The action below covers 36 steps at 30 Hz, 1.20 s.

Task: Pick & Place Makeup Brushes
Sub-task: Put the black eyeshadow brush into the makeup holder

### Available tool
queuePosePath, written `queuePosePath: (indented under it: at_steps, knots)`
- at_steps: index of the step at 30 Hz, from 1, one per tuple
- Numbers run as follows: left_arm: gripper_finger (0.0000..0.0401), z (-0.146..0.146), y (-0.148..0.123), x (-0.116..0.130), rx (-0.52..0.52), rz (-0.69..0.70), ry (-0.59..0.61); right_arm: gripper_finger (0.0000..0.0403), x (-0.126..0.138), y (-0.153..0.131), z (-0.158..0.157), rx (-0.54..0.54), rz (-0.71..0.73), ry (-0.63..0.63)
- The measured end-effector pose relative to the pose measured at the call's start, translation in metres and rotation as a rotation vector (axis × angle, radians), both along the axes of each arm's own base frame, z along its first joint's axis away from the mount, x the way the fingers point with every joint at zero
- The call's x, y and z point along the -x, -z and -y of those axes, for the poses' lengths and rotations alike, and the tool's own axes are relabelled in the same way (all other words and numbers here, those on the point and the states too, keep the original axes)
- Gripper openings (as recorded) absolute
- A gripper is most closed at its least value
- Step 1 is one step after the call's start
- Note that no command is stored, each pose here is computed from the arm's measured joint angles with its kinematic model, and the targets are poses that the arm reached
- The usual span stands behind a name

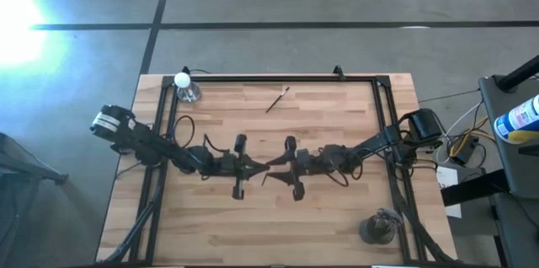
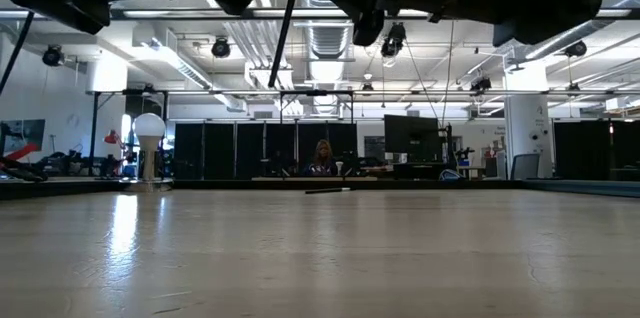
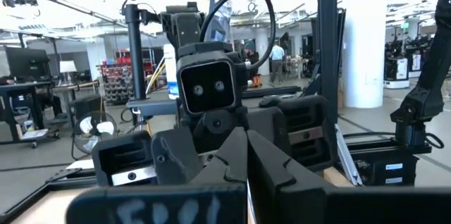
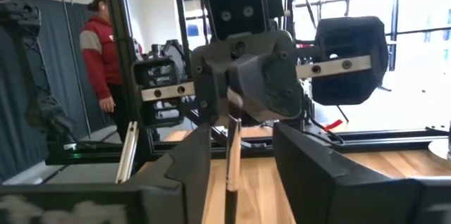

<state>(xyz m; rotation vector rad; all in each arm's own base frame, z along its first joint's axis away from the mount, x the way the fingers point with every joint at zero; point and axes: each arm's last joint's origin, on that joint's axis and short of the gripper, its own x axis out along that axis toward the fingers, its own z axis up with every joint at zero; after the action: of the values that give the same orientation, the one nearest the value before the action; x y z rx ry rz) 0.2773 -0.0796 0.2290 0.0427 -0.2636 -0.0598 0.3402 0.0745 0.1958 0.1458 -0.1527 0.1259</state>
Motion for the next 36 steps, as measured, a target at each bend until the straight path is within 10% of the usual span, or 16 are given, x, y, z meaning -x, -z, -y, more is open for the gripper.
queuePosePath:
  at_steps: [11, 19, 36]
  knots:
    - [0.0, -0.002, -0.002, 0.0, -0.013, 0.016, -0.024, 0.0024, -0.007, -0.001, -0.001, 0.027, -0.047, 0.0]
    - [0.0014, -0.009, -0.001, 0.003, 0.095, 0.004, -0.202, 0.0017, 0.009, -0.015, -0.01, -0.045, -0.215, 0.075]
    - [0.0041, -0.013, 0.003, 0.006, 0.042, -0.019, -0.224, 0.0014, 0.178, -0.092, -0.078, -0.505, -0.298, 0.513]
